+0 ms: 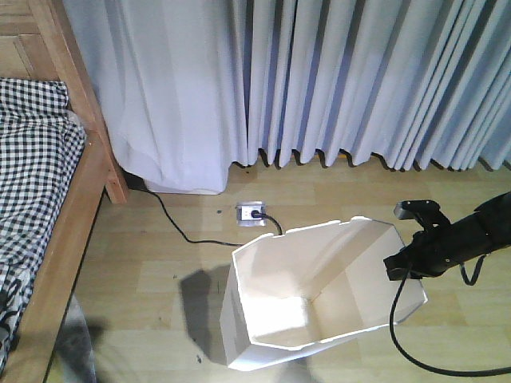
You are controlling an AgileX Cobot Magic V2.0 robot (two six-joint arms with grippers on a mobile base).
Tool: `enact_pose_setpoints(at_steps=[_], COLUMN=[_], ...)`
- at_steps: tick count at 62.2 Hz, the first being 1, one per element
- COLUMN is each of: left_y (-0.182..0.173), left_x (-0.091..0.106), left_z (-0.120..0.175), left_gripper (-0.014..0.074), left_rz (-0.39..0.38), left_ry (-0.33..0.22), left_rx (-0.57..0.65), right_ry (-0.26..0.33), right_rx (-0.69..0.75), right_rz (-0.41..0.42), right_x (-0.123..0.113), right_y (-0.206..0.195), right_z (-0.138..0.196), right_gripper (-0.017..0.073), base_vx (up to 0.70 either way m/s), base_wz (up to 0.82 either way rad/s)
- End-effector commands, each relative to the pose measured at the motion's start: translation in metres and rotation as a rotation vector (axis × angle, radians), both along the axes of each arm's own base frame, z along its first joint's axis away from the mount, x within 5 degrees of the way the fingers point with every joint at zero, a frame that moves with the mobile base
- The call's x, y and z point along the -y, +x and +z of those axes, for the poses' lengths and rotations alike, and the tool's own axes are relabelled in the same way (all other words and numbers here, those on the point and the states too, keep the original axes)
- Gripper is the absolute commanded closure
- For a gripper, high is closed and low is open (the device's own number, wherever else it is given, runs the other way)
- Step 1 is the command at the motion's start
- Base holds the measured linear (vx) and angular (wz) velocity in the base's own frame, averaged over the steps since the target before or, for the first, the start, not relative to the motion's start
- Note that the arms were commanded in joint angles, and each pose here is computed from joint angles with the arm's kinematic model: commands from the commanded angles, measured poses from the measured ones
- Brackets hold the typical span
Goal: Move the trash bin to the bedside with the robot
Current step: 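Drive closer to the bed end, keeping the bin in the right gripper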
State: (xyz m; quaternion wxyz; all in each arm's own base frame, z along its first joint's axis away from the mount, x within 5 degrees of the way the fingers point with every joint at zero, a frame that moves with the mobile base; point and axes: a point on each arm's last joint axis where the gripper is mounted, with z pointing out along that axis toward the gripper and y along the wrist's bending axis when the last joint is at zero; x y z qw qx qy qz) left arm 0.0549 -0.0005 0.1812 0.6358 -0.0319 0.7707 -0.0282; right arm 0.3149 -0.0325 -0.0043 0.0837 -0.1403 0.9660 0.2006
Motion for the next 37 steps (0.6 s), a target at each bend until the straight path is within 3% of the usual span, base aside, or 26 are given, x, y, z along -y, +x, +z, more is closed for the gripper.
enact_pose_setpoints(at_steps=[1,37], left_y=[0.0004,0.0004], left_x=[-0.0002,-0.0002], left_z=[0.0030,0.0030], left_gripper=[0.0599,0.0599], left_rz=[0.004,0.004], left_ry=[-0.009,-0.009], left_rx=[0.072,0.072], right_ry=[0.159,0.159], right_rx=[0.034,0.034], right_rz=[-0.013,-0.013], right_x=[-0.0103,-0.0103], right_y=[0.0083,0.0083], right_z=[0.0325,0.0325], right_gripper=[0.0564,0.0564], base_vx=[0.15,0.14], base_wz=[0.04,0.01])
